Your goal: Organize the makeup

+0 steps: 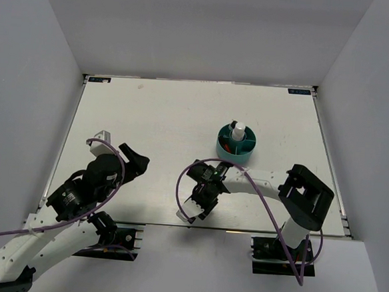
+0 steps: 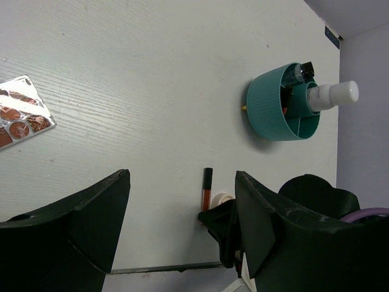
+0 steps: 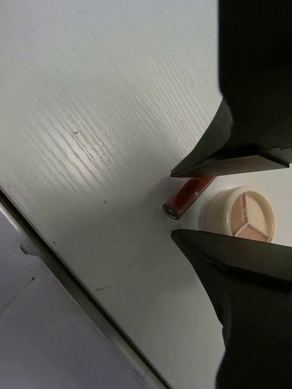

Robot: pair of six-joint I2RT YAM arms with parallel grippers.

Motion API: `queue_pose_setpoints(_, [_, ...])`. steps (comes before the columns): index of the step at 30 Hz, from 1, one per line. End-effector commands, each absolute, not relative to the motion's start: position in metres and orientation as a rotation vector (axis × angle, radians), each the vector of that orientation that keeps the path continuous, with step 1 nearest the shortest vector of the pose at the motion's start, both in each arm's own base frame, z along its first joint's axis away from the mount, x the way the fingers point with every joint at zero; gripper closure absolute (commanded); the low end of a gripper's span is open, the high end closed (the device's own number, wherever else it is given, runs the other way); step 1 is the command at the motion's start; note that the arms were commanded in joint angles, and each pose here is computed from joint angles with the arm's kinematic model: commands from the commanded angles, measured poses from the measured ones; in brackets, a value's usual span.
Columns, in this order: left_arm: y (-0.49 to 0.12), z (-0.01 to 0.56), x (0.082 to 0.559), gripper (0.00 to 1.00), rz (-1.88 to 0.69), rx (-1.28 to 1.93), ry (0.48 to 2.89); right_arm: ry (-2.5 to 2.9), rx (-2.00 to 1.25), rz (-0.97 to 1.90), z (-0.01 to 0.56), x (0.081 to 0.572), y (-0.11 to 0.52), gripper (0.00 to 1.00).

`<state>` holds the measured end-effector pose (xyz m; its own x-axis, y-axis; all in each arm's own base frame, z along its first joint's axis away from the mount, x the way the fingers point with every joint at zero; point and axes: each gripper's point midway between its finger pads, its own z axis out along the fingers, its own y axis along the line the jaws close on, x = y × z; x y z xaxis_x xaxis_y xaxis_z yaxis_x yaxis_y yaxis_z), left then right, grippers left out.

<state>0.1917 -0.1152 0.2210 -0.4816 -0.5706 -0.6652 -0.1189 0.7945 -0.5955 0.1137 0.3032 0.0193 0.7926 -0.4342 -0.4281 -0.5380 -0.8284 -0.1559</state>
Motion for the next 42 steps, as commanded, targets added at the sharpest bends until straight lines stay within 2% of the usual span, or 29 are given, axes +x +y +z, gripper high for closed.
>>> queue_pose_setpoints(1, [-0.109, 0.219, 0.191, 0.20, -0.585, -0.548, 2.018, 0.743, -2.686, 0.535, 0.023, 0.120, 0.313, 0.54])
queue_pose_setpoints(10, [-0.113, 0.219, 0.190, 0.20, -0.598, -0.539, 2.026, 0.714, -2.748, 0.468, 0.007, 0.128, 0.307, 0.59])
queue_pose_setpoints(18, [-0.112, 0.220, 0.189, 0.21, -0.597, -0.540, 2.027, 0.702, -2.783, 0.478, -0.002, 0.132, 0.314, 0.78])
queue_pose_setpoints(28, [-0.110, 0.220, 0.188, 0.21, -0.596, -0.551, 2.026, 0.790, -2.712, 0.500, -0.002, 0.150, 0.330, 0.91])
queue_pose_setpoints(35, [-0.111, 0.222, 0.189, 0.20, -0.598, -0.551, 2.021, 0.942, -2.516, 0.557, 0.044, 0.173, 0.359, 1.00])
queue_pose_setpoints(42, [-0.111, 0.220, 0.190, 0.20, -0.600, -0.552, 2.015, 1.107, -2.231, 0.665, 0.122, 0.201, 0.378, 1.00])
